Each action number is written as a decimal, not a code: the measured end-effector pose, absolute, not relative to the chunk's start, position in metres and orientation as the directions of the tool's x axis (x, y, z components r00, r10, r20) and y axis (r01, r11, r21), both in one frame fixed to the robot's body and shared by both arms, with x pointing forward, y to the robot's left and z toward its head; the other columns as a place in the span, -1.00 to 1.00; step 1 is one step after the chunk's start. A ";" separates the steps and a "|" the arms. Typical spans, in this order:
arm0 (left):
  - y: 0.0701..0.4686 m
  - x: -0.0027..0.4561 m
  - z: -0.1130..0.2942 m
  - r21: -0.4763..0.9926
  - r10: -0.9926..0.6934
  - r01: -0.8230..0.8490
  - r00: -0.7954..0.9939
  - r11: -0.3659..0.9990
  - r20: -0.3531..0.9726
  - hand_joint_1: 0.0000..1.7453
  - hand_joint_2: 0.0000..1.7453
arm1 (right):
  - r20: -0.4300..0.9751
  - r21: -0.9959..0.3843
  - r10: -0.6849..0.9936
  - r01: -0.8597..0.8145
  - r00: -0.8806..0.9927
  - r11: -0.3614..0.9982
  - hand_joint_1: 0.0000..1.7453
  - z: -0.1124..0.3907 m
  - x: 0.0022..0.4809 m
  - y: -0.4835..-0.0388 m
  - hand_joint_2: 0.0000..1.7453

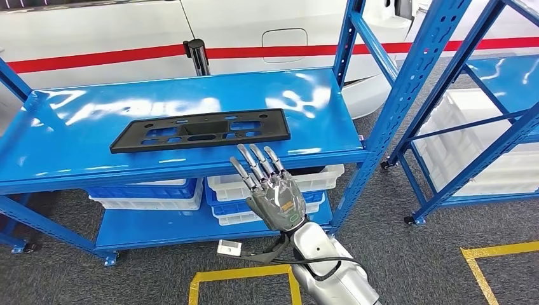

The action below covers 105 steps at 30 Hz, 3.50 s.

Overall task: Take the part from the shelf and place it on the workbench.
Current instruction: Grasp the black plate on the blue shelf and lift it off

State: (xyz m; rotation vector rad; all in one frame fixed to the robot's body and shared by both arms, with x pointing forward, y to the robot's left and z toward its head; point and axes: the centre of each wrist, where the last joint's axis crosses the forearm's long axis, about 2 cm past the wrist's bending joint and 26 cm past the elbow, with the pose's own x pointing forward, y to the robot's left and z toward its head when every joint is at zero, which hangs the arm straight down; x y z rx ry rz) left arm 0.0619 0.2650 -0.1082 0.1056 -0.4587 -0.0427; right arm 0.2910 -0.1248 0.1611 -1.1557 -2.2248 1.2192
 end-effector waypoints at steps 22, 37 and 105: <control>0.265 0.071 -0.107 0.118 -0.089 0.039 0.889 0.992 0.449 -1.00 -1.00 | -0.074 -0.824 0.786 0.482 -0.613 0.299 -1.00 0.165 0.296 -0.124 1.00; 0.265 0.070 -0.107 0.121 -0.091 0.040 0.888 0.992 0.450 -1.00 -1.00 | -0.061 -0.839 0.768 0.449 -0.638 0.307 -1.00 0.161 0.299 -0.114 1.00; 0.251 0.088 -0.101 0.419 -0.620 0.474 0.704 0.774 0.347 -1.00 -1.00 | -0.235 -0.950 0.835 0.297 -0.498 -0.090 -0.98 0.154 0.362 -0.040 1.00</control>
